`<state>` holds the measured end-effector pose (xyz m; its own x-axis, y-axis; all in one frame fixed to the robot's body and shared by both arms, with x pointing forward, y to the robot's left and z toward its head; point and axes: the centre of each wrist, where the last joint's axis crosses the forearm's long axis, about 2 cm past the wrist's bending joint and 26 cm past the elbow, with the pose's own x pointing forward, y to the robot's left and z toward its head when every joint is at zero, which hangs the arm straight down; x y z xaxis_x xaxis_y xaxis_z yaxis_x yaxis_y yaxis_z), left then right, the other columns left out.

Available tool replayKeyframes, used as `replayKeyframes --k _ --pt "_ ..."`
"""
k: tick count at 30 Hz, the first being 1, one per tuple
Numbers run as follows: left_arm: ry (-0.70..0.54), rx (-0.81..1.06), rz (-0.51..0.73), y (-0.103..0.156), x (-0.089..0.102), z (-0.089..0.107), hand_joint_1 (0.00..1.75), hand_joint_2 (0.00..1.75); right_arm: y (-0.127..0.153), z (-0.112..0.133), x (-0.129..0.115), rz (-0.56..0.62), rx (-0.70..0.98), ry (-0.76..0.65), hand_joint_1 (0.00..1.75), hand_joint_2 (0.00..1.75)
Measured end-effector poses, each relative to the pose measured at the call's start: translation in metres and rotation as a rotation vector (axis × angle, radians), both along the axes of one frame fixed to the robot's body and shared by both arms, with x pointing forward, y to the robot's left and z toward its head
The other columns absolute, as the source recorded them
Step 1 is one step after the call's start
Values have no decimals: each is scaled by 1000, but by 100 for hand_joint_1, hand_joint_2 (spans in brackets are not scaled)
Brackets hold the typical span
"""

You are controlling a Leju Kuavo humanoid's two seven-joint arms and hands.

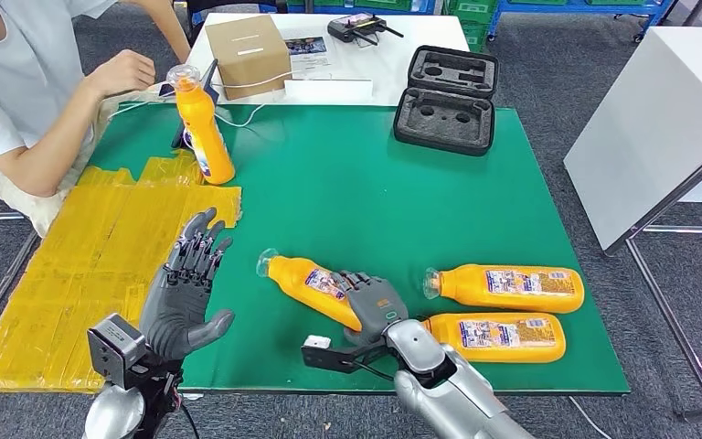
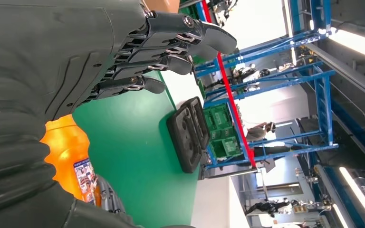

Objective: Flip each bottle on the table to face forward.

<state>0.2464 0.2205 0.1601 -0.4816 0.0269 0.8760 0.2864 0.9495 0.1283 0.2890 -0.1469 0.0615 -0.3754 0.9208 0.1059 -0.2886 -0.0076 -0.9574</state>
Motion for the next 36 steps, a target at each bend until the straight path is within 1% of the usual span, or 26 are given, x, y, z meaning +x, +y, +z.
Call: replayKeyframes --k 8,16,21,26,29,32,36 --pt "2 -6 -6 0 0 0 0 175 -4 4 4 -50 37 -134 175 175" --pt "9 -5 -21 -3 -1 0 0 175 -4 15 -8 -110 203 -294 175 175" --pt "10 -5 -24 -4 -1 0 0 175 -6 19 -11 -139 243 -318 175 175" --pt "11 -5 -24 -4 -1 0 0 175 -7 20 -13 -152 256 -323 175 175" --pt "11 -7 -25 -4 -1 0 0 175 -7 21 -14 -153 277 -350 175 175" --pt "11 -7 -29 -5 -1 0 0 175 -7 25 -16 -159 350 -420 175 175" --pt "19 -10 -36 -8 -2 -2 0 175 -8 34 -19 -174 503 -535 175 175"
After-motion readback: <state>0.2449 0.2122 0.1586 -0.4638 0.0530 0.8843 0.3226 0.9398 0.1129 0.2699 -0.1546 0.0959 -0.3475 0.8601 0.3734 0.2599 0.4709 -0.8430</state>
